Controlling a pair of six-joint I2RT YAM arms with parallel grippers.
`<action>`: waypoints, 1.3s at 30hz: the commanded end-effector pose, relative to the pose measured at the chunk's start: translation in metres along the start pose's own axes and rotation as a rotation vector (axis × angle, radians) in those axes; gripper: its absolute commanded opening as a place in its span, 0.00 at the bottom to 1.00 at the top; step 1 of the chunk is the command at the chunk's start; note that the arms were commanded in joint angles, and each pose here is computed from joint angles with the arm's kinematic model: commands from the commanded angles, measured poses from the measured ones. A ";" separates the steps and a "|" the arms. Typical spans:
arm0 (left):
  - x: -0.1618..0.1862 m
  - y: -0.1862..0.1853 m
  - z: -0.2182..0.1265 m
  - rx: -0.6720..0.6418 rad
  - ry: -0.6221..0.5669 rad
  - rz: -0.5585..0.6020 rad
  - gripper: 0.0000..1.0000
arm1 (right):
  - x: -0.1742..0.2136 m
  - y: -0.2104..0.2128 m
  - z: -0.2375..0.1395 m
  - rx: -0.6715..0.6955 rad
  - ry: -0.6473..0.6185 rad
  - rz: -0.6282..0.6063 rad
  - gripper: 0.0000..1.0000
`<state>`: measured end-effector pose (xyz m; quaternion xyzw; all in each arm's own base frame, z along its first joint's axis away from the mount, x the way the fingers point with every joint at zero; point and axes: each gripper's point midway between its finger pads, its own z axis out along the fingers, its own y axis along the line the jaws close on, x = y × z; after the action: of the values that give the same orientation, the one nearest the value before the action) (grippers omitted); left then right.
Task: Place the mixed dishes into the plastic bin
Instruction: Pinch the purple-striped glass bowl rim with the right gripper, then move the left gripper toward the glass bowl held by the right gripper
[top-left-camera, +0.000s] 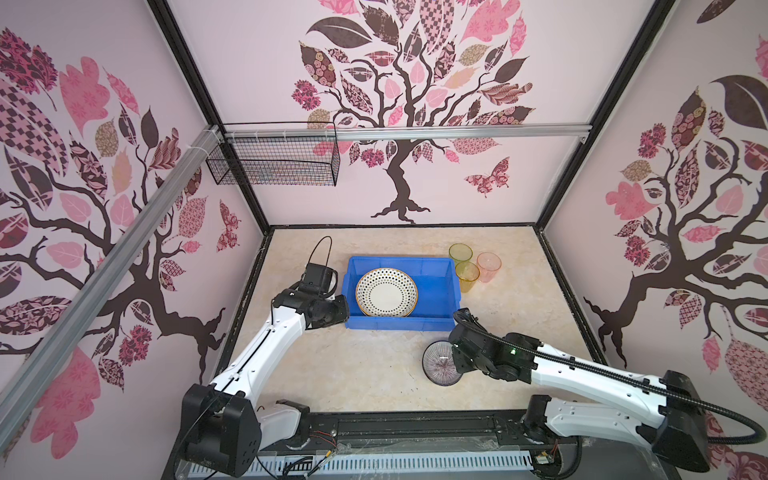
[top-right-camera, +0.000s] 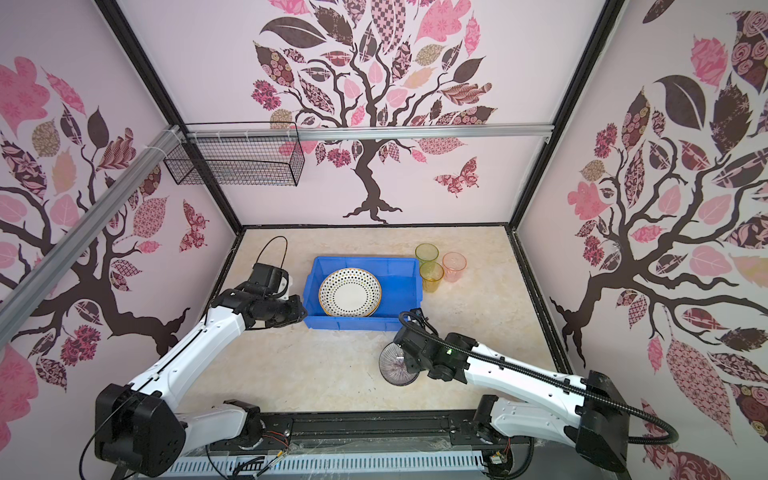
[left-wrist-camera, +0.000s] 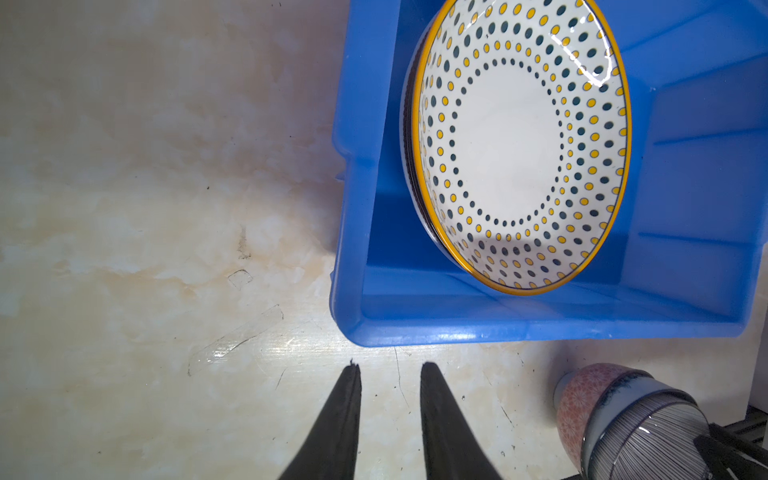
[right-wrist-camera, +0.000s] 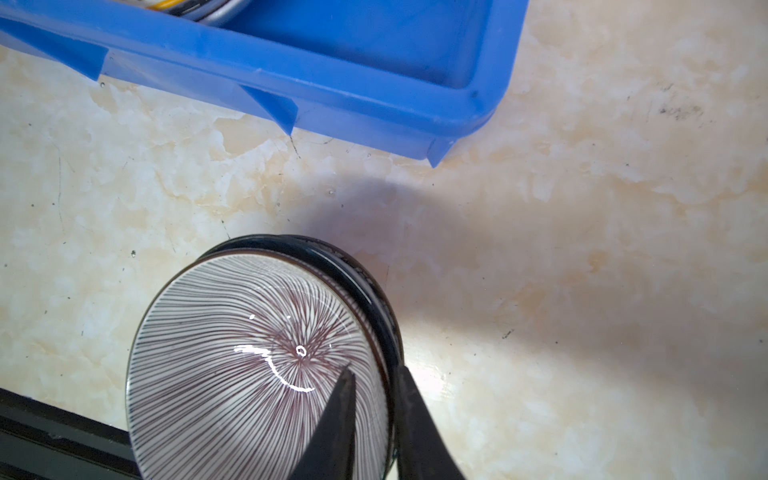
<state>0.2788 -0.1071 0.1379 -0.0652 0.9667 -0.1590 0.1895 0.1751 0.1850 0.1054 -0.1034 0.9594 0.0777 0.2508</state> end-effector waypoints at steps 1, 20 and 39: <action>0.006 0.002 0.005 0.002 0.019 -0.001 0.29 | 0.000 0.004 -0.001 -0.003 0.008 -0.009 0.21; 0.006 0.000 0.003 0.010 0.012 0.000 0.29 | 0.007 0.005 0.007 0.001 0.037 -0.020 0.19; 0.053 -0.054 -0.010 0.102 0.129 0.199 0.32 | 0.007 0.013 0.009 -0.038 0.039 -0.015 0.18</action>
<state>0.2411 -0.1570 0.1390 0.0271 0.9700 -0.1893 0.1499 0.1751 0.1922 0.0969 -0.1072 0.9612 0.0822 0.2407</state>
